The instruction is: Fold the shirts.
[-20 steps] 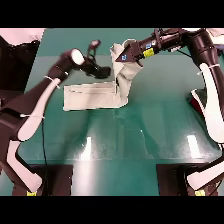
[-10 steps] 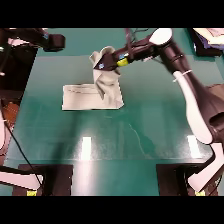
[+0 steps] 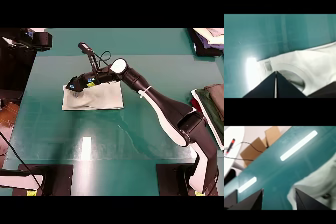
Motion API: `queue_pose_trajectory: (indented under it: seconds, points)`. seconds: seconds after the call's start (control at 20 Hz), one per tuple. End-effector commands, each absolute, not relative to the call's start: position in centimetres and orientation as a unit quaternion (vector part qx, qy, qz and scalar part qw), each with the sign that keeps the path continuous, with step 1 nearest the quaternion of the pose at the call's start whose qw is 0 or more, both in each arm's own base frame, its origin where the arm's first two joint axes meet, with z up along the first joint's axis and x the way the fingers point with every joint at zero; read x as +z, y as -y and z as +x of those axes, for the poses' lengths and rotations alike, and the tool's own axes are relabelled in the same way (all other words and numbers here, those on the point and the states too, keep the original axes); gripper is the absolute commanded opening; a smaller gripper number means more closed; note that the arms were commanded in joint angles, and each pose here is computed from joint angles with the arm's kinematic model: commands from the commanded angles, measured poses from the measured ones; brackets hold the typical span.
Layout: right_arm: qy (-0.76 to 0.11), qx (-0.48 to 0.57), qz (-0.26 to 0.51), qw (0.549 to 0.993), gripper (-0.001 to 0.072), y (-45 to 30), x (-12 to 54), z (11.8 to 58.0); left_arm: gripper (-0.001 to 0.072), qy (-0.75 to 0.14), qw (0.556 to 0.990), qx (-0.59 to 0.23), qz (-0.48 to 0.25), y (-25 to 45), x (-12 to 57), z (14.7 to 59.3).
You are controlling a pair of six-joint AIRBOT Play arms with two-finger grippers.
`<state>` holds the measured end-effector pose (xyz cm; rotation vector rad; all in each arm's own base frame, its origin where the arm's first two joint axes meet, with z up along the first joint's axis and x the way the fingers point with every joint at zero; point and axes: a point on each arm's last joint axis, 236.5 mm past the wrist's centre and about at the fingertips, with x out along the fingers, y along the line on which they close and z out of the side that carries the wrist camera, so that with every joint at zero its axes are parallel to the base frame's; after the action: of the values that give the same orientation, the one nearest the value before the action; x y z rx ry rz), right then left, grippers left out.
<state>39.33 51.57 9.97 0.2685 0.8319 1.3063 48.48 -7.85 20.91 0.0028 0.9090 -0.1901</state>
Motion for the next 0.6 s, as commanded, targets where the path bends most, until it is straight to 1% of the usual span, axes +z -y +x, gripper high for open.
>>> queue_pose_trajectory:
  seconds: [0.0,0.1,0.15,0.3,0.45,0.5,0.55]
  points:
    - [-0.425,0.571,0.038,0.701,0.0451,-46.7,7.8,39.4,0.0029,-0.457,0.885,-0.090,0.005,7.6,20.4,47.6]
    - [-0.471,0.534,0.019,0.701,0.0451,-40.9,6.2,40.7,0.0029,-0.458,0.883,-0.098,-0.001,8.1,20.4,47.5]
    - [-0.497,0.505,0.029,0.705,0.0451,-37.8,5.2,41.6,0.0029,-0.461,0.881,-0.103,-0.005,8.4,20.0,47.5]
    - [-0.562,0.410,0.111,0.710,0.0452,-29.9,2.3,43.5,0.0029,-0.480,0.869,-0.120,-0.019,9.4,18.1,47.2]
    - [-0.603,0.352,0.178,0.694,0.0458,-24.9,-1.2,43.7,0.0029,-0.491,0.861,-0.128,-0.028,10.0,16.8,47.1]
    - [-0.609,0.343,0.201,0.686,0.0525,-24.3,-2.0,43.5,0.0029,-0.489,0.862,-0.129,-0.030,10.1,16.9,47.2]
    - [-0.611,0.333,0.227,0.681,0.0664,-24.1,-2.7,43.4,0.0029,-0.486,0.863,-0.131,-0.032,10.2,17.0,47.3]
